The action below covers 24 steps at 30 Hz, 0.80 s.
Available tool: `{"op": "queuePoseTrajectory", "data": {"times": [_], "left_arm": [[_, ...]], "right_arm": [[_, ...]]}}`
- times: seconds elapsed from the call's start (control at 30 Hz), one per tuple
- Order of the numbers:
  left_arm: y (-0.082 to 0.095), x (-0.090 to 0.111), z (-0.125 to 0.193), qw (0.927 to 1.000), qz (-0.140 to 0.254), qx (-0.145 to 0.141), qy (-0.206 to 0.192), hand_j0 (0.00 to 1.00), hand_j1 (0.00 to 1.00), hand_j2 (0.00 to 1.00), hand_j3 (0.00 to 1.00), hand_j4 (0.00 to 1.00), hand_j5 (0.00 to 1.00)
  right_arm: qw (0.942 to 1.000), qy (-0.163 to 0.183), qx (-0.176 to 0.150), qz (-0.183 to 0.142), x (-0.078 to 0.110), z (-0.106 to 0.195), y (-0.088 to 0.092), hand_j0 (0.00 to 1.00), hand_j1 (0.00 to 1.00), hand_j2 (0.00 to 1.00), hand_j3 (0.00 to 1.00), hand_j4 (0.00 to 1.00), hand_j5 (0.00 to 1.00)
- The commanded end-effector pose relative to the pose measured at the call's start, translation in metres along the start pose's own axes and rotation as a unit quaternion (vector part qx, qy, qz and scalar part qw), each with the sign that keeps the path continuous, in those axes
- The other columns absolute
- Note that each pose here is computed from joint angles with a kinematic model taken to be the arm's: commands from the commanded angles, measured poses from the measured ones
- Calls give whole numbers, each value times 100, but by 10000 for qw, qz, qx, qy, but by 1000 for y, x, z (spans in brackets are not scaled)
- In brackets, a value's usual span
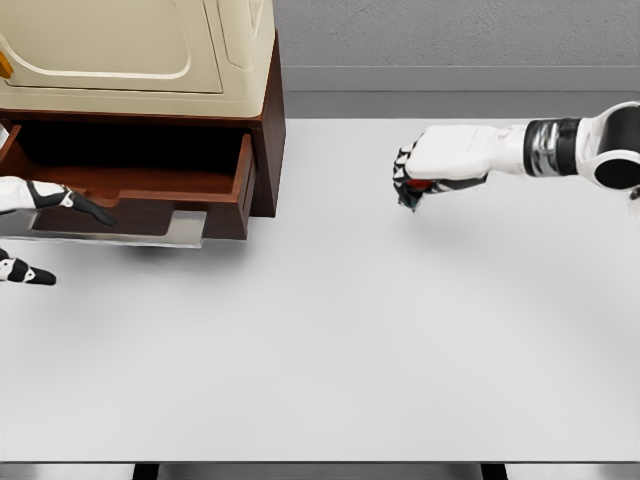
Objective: Open the cabinet drawer with left arm, and place a switch into the drawer with right arm
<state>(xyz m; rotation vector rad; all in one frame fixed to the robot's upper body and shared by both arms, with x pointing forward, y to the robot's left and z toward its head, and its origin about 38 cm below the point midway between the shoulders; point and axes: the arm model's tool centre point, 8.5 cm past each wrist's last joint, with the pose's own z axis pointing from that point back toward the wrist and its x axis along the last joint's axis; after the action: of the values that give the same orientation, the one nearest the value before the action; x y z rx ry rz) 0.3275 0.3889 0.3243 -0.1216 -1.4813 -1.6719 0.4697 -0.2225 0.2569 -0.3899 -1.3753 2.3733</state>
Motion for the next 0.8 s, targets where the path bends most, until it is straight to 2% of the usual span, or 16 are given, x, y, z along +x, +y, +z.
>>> {"op": "queuePoseTrajectory", "data": {"times": [0.0, 0.13, 0.3, 0.37, 0.47, 0.57, 0.77], "left_arm": [[8, 7, 14, 9999, 57, 131, -39, 83, 83, 83, 83, 83, 83], [28, 20, 30, 9991, 48, 420, -25, 84, 84, 84, 84, 84, 84], [49, 36, 39, 9975, -155, 685, -114, 84, 84, 84, 84, 84, 84], [49, 34, 34, 9974, -83, 701, -125, 84, 84, 84, 84, 84, 84], [51, 28, 32, 9972, 141, 729, 134, 84, 84, 84, 84, 84, 84], [51, 27, 31, 9971, 157, 730, 124, 84, 84, 84, 84, 84, 84], [50, 27, 31, 9972, 161, 722, 123, 84, 84, 84, 84, 84, 84]], "right_arm": [[9997, -160, -121, 115, 11, -5, -10, 38, 38, 38, 38, 38, 38], [9984, -293, -272, 405, 23, -4, -32, 38, 38, 38, 38, 38, 38], [9957, -453, -477, 657, 32, -14, -62, 38, 38, 38, 38, 38, 38], [9939, -571, -484, 806, 39, -22, -75, 38, 38, 38, 38, 38, 38], [9918, -687, -546, 930, 46, -30, -88, 38, 38, 38, 38, 38, 38], [9904, -741, -587, 1010, 50, -33, -95, 39, 39, 39, 39, 39, 39], [9844, -993, -775, 1231, 68, -38, -122, 39, 39, 39, 39, 39, 39]]}}
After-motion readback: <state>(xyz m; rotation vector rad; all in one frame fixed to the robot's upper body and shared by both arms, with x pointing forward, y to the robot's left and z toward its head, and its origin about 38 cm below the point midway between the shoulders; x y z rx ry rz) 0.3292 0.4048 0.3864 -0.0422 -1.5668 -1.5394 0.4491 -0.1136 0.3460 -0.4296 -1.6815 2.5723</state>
